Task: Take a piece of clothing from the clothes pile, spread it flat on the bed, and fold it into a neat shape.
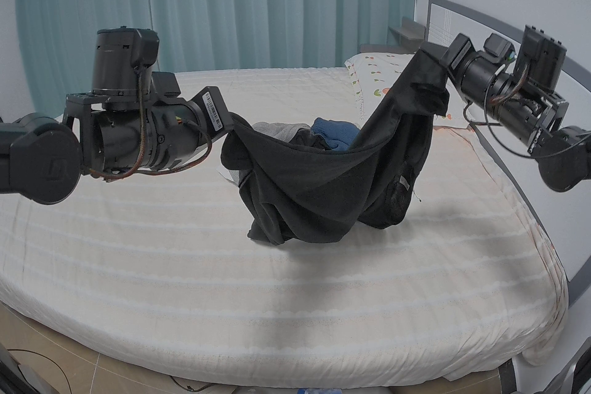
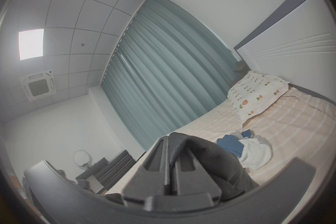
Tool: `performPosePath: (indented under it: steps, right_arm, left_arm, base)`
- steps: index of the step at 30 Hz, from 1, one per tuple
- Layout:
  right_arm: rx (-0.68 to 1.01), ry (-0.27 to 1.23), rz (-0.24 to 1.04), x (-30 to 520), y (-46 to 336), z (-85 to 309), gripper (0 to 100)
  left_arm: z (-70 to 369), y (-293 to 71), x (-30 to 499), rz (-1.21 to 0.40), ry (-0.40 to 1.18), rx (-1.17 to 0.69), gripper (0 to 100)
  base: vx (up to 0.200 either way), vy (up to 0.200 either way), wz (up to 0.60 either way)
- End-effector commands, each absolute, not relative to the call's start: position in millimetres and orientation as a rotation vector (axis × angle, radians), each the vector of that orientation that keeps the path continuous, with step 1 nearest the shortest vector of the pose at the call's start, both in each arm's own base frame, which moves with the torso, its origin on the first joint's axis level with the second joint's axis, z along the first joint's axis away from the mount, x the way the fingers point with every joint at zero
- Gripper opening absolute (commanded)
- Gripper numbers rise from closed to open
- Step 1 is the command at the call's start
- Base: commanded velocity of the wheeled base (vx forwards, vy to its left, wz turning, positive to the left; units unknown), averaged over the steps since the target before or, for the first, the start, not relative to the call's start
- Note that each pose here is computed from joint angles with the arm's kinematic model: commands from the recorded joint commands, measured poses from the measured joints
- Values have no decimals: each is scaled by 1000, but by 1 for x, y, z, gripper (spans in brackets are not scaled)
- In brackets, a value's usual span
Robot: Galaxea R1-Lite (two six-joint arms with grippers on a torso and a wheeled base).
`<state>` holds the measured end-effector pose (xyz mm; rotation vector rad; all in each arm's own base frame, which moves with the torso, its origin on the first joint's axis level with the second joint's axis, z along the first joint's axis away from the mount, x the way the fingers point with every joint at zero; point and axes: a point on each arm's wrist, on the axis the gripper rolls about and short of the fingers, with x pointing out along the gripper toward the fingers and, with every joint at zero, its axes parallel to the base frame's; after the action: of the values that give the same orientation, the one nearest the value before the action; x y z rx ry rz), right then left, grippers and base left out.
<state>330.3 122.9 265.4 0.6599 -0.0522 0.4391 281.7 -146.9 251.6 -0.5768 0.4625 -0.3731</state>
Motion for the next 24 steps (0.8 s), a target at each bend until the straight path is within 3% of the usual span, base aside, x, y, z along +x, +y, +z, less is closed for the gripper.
performPosePath:
  steps: [1,6,24]
  right_arm:
    - [599,160,300,332,121,154,0]
    - [588,237,265,315,113,135,0]
    - [598,282,260,293,106,130,0]
  left_arm:
    - [225,-136,260,-331,551,-690,0]
    - [202,-134,247,-329,594,-699,0]
    - [161,-132,228,-377,668,-722,0]
  base:
    - [0,0,0]
    - [0,0,0]
    - [0,0,0]
